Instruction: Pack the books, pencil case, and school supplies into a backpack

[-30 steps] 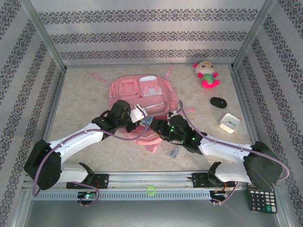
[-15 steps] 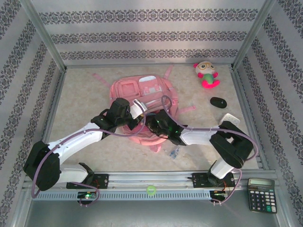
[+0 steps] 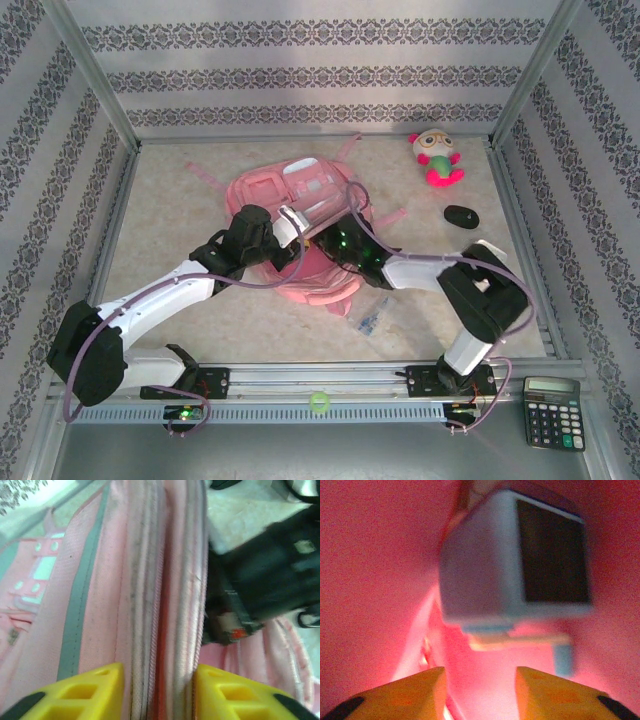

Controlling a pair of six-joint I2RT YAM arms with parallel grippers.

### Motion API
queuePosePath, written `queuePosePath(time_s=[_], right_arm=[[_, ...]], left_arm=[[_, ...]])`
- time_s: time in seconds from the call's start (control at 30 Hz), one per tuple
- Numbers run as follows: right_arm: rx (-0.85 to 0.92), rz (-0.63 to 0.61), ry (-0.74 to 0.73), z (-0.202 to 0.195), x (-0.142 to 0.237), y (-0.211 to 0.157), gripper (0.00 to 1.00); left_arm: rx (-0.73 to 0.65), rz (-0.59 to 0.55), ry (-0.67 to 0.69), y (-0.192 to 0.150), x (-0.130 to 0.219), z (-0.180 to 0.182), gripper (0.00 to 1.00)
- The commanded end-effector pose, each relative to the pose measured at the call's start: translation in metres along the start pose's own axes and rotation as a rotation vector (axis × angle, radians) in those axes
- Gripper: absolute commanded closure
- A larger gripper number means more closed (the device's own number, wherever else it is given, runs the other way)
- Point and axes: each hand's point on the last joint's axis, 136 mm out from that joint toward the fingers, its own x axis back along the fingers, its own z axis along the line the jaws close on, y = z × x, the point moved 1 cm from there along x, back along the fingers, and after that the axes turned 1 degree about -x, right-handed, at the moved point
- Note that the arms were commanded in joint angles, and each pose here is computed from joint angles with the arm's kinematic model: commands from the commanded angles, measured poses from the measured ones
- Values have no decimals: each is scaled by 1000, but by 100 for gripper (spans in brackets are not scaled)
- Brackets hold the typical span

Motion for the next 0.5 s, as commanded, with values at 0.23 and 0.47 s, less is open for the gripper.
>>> queuePosePath(time_s=[0.23, 0.47], right_arm=[[207, -47, -148, -24, 131, -11, 45], [831, -17, -73, 26, 163, -8, 41]], left_arm=[[261, -6, 60, 3, 45, 35, 22], [735, 16, 64, -38, 62, 93, 21]])
